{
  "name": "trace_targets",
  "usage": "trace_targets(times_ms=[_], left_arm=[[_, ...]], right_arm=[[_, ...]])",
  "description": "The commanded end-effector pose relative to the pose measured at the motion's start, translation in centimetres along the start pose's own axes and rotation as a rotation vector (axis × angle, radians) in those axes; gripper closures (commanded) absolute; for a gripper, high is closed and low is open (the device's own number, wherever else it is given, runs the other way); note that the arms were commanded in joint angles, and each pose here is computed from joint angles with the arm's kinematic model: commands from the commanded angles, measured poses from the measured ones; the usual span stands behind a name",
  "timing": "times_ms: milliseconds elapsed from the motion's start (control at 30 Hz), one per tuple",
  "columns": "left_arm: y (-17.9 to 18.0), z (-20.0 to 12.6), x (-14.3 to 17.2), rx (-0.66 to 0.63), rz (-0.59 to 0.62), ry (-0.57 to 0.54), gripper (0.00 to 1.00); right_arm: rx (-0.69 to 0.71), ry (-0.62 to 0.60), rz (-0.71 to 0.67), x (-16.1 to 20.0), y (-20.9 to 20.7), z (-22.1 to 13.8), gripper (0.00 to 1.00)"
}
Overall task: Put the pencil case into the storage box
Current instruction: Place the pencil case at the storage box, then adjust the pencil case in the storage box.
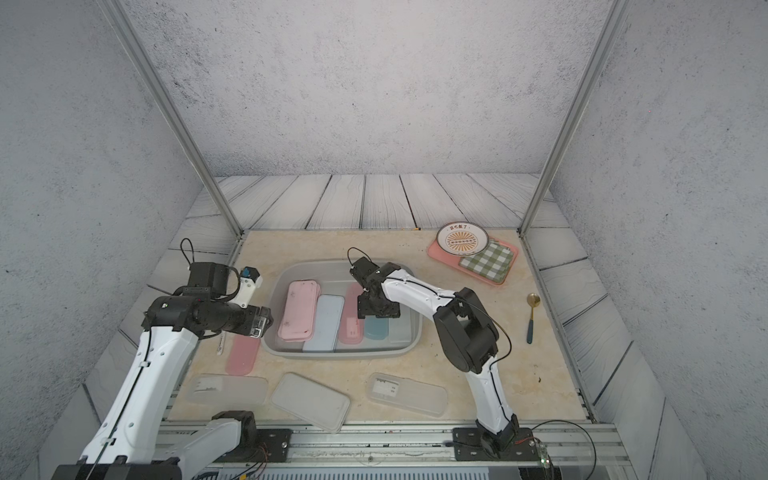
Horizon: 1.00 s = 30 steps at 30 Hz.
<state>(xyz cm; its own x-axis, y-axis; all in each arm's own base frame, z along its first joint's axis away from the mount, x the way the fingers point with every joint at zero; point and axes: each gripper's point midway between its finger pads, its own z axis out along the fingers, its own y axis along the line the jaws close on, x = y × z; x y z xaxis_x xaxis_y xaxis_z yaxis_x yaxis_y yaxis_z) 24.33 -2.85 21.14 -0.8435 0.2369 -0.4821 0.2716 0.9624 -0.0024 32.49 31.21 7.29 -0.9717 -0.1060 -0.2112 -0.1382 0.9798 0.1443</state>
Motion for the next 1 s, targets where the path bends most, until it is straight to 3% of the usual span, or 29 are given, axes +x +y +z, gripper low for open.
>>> trace_targets(times_ms=[0,333,533,967], left_arm=[[0.1,-0.2,0.5,-0.008,-0.002,0.012,0.15],[0.2,-0.2,0.5,-0.008,-0.005,0.016,0.15],[0.1,-0.3,0.6,-0.006,-0.003,0.017,0.14],[0.1,-0.6,0.6,-0.009,-0.004,0.01,0.15]], right_arm=[[-0.12,-0.031,-0.002,-0.9,2.2,-2.2,0.34],[-0.071,-0.019,-0.063,-3.4,3.4,0.9,0.56],[-0.029,0.028,-0.076,-3.2,2.6,3.5,0.7],[0.106,0.099,-0.103,-1.9,-0.6,5.9,0.78]])
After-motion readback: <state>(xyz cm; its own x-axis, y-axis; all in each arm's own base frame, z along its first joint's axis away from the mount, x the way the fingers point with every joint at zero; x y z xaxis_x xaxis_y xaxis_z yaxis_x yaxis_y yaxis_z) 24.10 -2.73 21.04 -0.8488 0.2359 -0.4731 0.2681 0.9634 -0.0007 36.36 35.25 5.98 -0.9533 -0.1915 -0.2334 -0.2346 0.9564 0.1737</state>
